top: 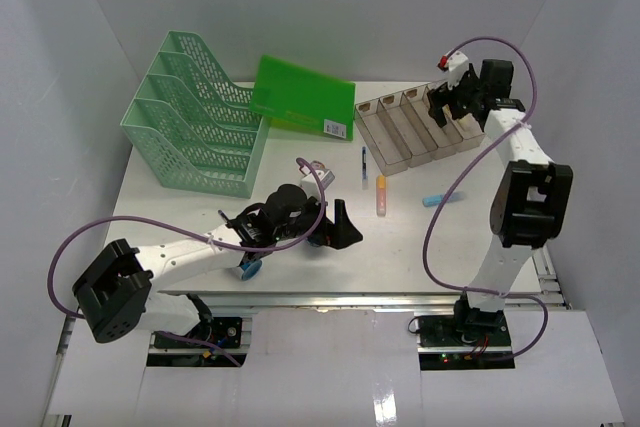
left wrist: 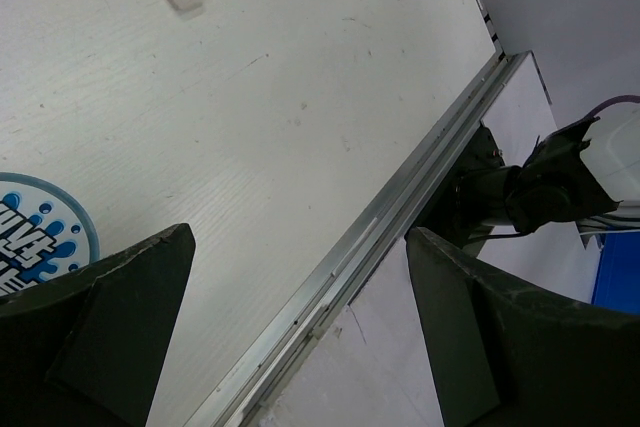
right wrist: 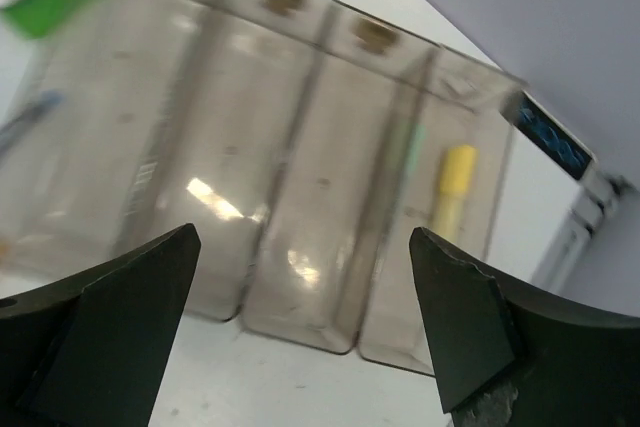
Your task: Organize the desk
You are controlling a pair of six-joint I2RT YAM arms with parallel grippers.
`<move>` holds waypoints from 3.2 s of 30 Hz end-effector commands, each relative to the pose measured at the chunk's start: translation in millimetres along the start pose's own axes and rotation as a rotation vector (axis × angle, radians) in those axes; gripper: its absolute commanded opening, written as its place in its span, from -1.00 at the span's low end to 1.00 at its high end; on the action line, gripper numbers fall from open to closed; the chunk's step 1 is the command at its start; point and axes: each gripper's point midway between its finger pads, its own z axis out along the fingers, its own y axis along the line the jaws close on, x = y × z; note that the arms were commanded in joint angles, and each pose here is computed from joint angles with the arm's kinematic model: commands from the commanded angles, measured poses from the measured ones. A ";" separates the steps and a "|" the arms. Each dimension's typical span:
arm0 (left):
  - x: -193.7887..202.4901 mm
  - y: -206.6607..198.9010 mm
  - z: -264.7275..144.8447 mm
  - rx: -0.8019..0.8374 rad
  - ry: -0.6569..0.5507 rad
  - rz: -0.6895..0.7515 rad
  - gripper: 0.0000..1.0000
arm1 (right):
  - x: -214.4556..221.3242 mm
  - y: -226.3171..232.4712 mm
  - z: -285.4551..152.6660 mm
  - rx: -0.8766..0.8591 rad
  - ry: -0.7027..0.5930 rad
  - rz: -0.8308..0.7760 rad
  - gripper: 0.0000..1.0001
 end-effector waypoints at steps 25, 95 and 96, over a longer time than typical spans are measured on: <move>-3.2 -22.7 -22.3 0.108 -0.033 0.007 0.96 | 162.3 125.5 -88.7 -0.800 0.405 -0.906 0.78; -12.4 -10.2 9.9 0.032 -0.024 -0.016 0.96 | 10.4 -109.6 32.1 0.498 0.018 -0.004 -0.73; -12.8 -10.2 12.0 0.033 -0.024 -0.017 0.96 | 11.5 -109.0 34.1 0.492 0.019 -0.005 -0.67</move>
